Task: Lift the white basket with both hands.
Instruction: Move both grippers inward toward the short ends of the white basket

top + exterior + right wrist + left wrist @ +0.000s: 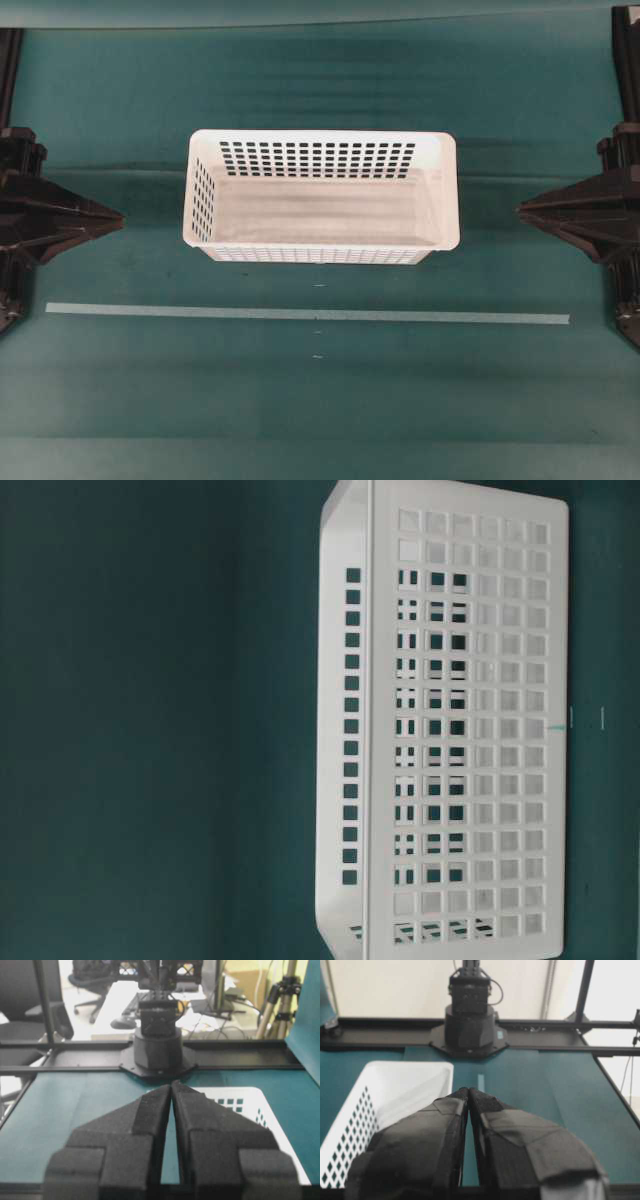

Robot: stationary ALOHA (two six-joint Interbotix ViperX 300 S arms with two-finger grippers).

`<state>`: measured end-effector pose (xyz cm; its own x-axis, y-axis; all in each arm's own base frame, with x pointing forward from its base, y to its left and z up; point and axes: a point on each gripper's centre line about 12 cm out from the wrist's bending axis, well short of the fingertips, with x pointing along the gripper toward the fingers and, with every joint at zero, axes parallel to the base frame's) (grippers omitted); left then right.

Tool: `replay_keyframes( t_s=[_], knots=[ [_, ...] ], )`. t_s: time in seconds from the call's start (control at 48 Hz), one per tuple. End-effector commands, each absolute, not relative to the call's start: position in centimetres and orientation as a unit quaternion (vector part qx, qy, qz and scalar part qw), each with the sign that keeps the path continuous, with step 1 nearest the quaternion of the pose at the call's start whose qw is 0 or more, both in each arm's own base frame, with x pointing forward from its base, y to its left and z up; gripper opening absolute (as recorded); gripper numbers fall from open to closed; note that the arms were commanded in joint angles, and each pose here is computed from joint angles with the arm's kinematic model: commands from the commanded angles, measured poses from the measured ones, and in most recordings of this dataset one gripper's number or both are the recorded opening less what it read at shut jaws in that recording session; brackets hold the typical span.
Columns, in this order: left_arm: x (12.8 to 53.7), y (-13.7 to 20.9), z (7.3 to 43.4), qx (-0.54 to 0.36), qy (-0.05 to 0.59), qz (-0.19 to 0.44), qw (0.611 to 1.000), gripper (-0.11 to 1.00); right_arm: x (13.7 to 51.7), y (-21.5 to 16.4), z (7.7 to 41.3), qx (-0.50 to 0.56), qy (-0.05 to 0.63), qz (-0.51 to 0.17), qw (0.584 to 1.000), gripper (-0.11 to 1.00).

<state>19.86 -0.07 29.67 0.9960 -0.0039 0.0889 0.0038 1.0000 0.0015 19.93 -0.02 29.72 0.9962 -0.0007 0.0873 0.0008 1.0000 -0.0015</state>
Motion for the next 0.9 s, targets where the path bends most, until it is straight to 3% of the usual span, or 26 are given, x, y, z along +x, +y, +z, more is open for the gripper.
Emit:
replay_keyframes(
  t_s=[0.0,0.188,0.354,0.5,0.688,0.875],
  knots=[
    [19.9,0.3,29.5,-0.009,-0.038,0.007,0.999,0.14,20.1,-0.2,29.9,0.007,-0.046,-0.005,0.999,0.14],
    [20.4,0.6,29.5,-0.061,-0.015,0.014,0.998,-0.03,20.2,-1.0,29.5,0.076,-0.03,-0.027,0.996,0.01],
    [21.2,0.7,30.2,-0.109,0.005,0.017,0.994,-0.05,20.7,-2.5,29.3,0.199,0.037,-0.071,0.977,0.0],
    [22.2,1.5,31.3,-0.186,0.034,0.039,0.981,-0.05,21.5,-4.1,29.0,0.307,0.122,-0.123,0.936,0.0],
    [22.8,3.8,31.4,-0.354,0.109,0.127,0.92,-0.05,22.8,-5.7,27.9,0.405,0.245,-0.189,0.861,0.0],
    [23.3,5.0,30.4,-0.446,0.157,0.193,0.86,-0.05,24.4,-6.9,27.1,0.456,0.288,-0.229,0.81,0.0]
  ],
)
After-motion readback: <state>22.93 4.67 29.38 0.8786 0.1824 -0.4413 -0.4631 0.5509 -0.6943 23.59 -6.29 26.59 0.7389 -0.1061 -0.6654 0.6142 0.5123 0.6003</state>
